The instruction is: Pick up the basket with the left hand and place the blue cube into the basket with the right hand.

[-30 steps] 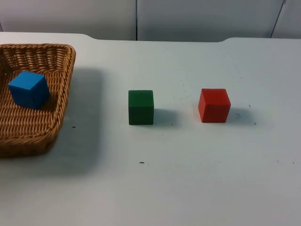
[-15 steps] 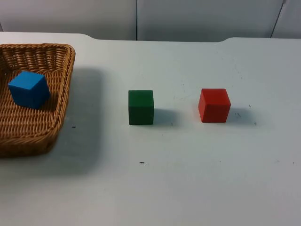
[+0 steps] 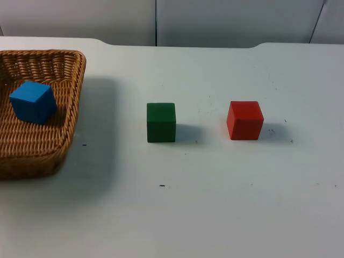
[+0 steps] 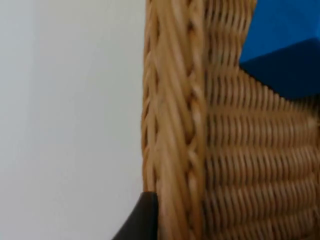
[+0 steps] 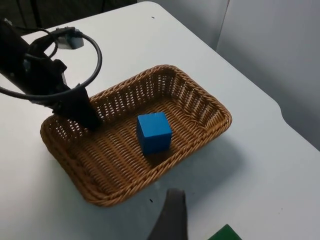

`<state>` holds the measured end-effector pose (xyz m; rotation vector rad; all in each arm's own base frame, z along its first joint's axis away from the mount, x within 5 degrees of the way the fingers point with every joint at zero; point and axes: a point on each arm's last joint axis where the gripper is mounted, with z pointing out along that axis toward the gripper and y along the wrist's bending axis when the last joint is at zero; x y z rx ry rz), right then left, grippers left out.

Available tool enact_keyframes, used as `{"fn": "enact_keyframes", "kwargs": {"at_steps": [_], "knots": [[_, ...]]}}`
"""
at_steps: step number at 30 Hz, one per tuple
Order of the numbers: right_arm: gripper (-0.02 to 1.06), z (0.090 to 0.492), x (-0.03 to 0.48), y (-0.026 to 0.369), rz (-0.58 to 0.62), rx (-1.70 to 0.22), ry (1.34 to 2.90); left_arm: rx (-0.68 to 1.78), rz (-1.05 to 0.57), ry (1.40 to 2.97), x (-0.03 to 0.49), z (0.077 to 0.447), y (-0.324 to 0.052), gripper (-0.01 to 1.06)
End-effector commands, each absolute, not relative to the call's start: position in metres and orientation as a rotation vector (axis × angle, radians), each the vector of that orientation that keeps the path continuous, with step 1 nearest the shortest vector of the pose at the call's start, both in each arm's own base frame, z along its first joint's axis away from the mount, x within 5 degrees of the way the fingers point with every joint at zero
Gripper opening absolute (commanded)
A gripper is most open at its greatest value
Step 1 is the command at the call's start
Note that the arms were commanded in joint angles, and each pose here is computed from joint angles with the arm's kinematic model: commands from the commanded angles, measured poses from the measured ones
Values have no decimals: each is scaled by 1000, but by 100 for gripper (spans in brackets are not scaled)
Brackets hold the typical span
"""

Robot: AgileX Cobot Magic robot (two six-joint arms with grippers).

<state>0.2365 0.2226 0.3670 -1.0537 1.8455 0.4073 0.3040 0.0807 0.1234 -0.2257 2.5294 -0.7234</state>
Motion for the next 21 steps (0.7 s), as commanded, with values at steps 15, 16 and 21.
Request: {"fn": "enact_keyframes", "kwargs": {"at_steps": [15, 16, 21], "knots": [[73, 370, 237, 221, 397, -1045, 1809, -149, -191, 2049, 265, 293, 79, 91], [73, 370, 237, 221, 397, -1045, 1809, -149, -191, 2049, 265, 293, 79, 91], [73, 371, 237, 222, 395, -1036, 1795, -143, -119, 1875, 220, 349, 61, 91]]}}
